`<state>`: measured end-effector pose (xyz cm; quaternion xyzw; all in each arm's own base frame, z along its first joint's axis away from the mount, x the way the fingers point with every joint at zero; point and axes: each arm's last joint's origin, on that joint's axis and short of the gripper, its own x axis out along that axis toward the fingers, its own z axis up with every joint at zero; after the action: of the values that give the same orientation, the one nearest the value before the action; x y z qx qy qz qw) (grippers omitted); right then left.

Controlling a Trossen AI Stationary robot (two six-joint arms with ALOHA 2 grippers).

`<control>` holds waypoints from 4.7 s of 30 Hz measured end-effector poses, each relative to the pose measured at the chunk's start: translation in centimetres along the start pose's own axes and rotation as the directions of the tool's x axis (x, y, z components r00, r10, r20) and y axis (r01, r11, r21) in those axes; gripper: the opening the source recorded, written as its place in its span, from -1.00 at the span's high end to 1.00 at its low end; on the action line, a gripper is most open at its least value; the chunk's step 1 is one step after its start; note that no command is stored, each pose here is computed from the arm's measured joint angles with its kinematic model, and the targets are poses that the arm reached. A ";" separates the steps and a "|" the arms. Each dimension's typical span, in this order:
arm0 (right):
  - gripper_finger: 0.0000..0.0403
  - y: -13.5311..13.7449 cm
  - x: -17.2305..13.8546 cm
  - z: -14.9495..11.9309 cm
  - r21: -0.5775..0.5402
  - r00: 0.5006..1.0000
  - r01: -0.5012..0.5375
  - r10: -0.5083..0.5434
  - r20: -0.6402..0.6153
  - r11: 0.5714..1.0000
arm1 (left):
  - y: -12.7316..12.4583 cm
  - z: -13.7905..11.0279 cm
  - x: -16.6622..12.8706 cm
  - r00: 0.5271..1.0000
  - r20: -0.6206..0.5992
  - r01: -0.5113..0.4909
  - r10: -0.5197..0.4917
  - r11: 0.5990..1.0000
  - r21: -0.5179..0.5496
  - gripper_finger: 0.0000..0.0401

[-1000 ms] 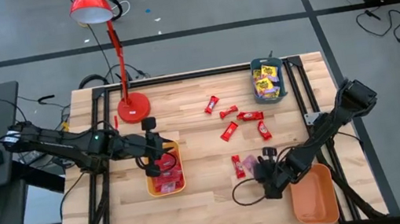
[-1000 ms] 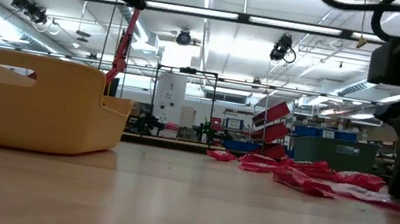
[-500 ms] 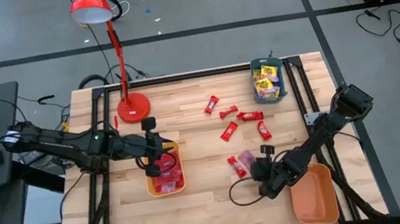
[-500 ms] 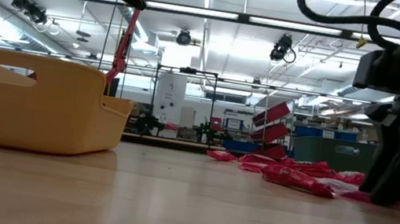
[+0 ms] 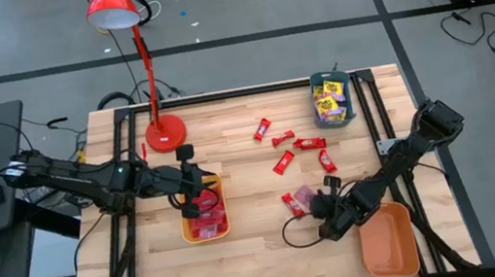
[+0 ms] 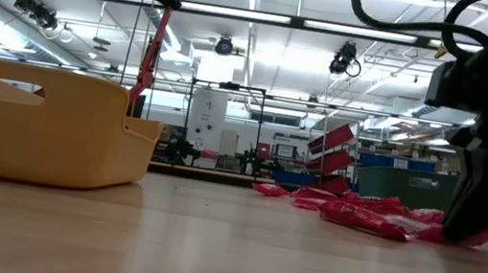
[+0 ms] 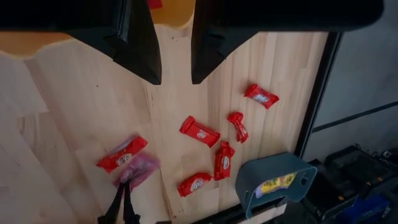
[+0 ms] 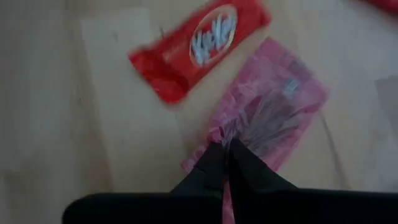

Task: Sort candy
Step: Put the red candy pack into the yellow bin

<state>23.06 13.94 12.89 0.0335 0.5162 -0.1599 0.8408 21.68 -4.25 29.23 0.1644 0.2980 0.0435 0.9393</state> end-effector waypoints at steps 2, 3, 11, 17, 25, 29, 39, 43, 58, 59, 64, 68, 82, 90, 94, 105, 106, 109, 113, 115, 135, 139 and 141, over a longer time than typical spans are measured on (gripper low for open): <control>0.99 -0.3 -0.9 0.7 0.036 0.999 -0.025 0.023 0.048 0.999 | -0.1 0.2 0.3 1.000 0.011 -0.001 0.000 1.000 0.008 0.55; 0.99 -0.5 -1.4 1.2 0.059 0.996 -0.041 0.036 0.078 0.997 | -0.2 0.2 0.4 1.000 0.012 0.008 -0.008 1.000 0.022 0.55; 1.00 -2.1 -4.6 5.0 0.172 0.935 -0.226 0.165 0.313 0.959 | -1.4 1.0 2.8 0.991 0.067 0.107 -0.118 0.983 0.150 0.55; 1.00 -3.1 -7.2 8.7 -0.009 0.747 -0.512 0.451 0.489 0.859 | -2.3 1.8 5.0 0.974 0.141 0.136 -0.176 0.956 0.258 0.55; 1.00 -4.4 -7.0 11.9 -0.260 0.508 -0.644 0.656 0.559 0.720 | -2.7 2.3 5.9 0.961 0.197 0.141 -0.195 0.956 0.256 0.55; 1.00 -5.0 -5.5 12.4 -0.290 0.528 -0.614 0.655 0.541 0.734 | -2.8 2.3 5.9 0.958 0.194 0.160 -0.212 0.954 0.254 0.55; 1.00 -6.1 -4.0 13.2 -0.349 0.536 -0.557 0.647 0.542 0.754 | -3.2 1.8 5.9 0.933 0.154 0.291 -0.325 0.933 0.210 0.55; 1.00 -6.3 -4.2 13.5 -0.380 0.509 -0.533 0.645 0.569 0.756 | -3.2 1.7 5.9 0.932 0.153 0.302 -0.328 0.938 0.171 0.55; 1.00 -6.4 -4.3 13.6 -0.396 0.489 -0.545 0.664 0.566 0.739 | -2.8 2.1 5.9 0.960 0.175 0.194 -0.217 0.971 0.142 0.55; 1.00 -6.4 -4.3 13.6 -0.396 0.489 -0.545 0.664 0.566 0.739 | -2.8 2.0 5.9 0.962 0.170 0.191 -0.214 0.971 0.142 0.55; 1.00 -6.4 -4.3 13.6 -0.384 0.489 -0.556 0.664 0.566 0.737 | -2.8 2.1 5.9 0.966 0.171 0.171 -0.194 0.976 0.138 0.55; 1.00 -6.4 -4.3 13.6 -0.382 0.490 -0.556 0.662 0.566 0.738 | -2.7 2.1 5.9 0.967 0.174 0.165 -0.188 0.976 0.141 0.55; 0.99 -7.3 -3.8 13.8 -0.369 0.527 -0.516 0.626 0.574 0.773 | -2.8 2.0 5.9 0.964 0.172 0.176 -0.204 0.970 0.167 0.96; 0.77 -7.3 -3.7 13.8 -0.386 0.529 -0.510 0.634 0.565 0.769 | -2.7 1.8 5.9 0.972 0.142 0.163 -0.186 0.973 0.163 0.99; 0.60 -7.5 -3.4 13.6 -0.365 0.561 -0.511 0.623 0.545 0.778 | -2.3 1.8 4.9 0.973 0.138 0.166 -0.186 0.975 0.148 0.99; 0.48 -9.0 -2.3 13.5 -0.287 0.658 -0.463 0.542 0.522 0.839 | -0.9 1.1 0.1 0.946 -0.170 0.262 -0.276 0.960 -0.097 1.00; 0.48 -9.1 -2.3 13.6 -0.291 0.659 -0.456 0.539 0.524 0.841 | -0.7 1.4 -0.4 0.936 -0.184 0.279 -0.299 0.952 -0.127 1.00; 0.49 -9.4 -2.2 13.7 -0.294 0.659 -0.445 0.531 0.532 0.846 | -0.4 1.4 -1.6 0.888 -0.272 0.323 -0.370 0.924 -0.202 1.00; 0.49 -9.5 -2.2 13.7 -0.296 0.664 -0.439 0.529 0.529 0.848 | -0.4 0.6 -2.2 0.835 -0.380 0.335 -0.399 0.915 -0.224 1.00; 0.49 -9.5 -2.2 13.7 -0.302 0.664 -0.435 0.529 0.528 0.848 | -0.4 0.3 -2.3 0.819 -0.406 0.324 -0.405 0.911 -0.256 1.00; 0.49 -9.5 -2.1 13.6 -0.307 0.667 -0.432 0.530 0.524 0.848 | -0.9 -3.2 1.0 0.782 -0.460 0.220 -0.421 0.877 -0.428 1.00; 0.49 -9.5 -2.1 13.6 -0.307 0.667 -0.432 0.529 0.524 0.848 | -0.8 -4.2 1.4 0.766 -0.487 0.173 -0.421 0.863 -0.475 1.00; 0.49 -9.5 -2.1 13.6 -0.307 0.667 -0.432 0.529 0.524 0.848 | -0.7 -4.4 1.6 0.768 -0.486 0.150 -0.417 0.855 -0.497 1.00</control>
<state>30.97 2.48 22.14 0.0514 0.2119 0.1068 0.9701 20.46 -3.34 24.79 -0.1159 0.5733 0.0093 0.8111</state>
